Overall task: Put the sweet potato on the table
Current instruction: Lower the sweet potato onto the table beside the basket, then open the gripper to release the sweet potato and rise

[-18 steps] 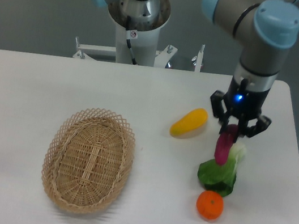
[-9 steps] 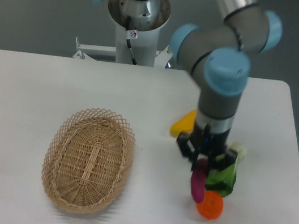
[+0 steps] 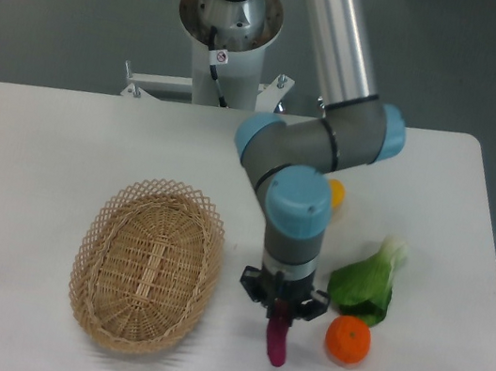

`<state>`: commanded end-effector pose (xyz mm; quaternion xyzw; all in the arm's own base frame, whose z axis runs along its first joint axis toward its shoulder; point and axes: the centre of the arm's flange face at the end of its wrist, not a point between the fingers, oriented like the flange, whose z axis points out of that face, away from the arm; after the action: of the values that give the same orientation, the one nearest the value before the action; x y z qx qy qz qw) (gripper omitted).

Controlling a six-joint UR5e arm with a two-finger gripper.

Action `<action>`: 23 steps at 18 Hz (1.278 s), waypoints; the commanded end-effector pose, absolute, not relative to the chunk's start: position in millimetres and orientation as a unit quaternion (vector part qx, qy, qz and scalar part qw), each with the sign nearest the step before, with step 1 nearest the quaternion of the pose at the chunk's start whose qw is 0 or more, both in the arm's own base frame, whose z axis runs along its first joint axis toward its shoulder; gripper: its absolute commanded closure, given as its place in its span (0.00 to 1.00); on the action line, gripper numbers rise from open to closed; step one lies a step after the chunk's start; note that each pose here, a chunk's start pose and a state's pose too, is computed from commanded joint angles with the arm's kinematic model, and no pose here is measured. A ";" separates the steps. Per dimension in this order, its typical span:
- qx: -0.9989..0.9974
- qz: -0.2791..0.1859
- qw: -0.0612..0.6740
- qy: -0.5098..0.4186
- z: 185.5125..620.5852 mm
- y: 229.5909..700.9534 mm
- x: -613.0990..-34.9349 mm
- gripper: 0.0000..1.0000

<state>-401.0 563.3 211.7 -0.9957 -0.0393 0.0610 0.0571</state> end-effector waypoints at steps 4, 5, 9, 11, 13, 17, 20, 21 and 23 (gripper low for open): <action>-0.997 0.054 0.046 -0.015 199.2 558.8 -396.5 0.81; -0.997 0.055 0.047 -0.014 200.9 559.1 -396.8 0.81; -0.997 0.059 0.051 -0.013 206.1 561.1 -398.9 0.64; -0.996 0.064 0.055 -0.013 210.8 562.8 -400.7 0.22; -0.996 0.067 0.058 -0.014 213.6 563.5 -401.6 0.00; -0.994 0.083 0.073 -0.013 237.9 567.9 -407.7 0.00; -0.990 0.115 0.084 0.001 282.2 571.8 -423.0 0.00; -0.989 0.128 0.078 0.010 295.8 567.6 -429.2 0.00; -0.988 0.134 0.066 0.037 326.0 553.3 -440.8 0.00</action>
<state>-440.8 553.3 326.0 -0.9880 0.0375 0.1343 0.0658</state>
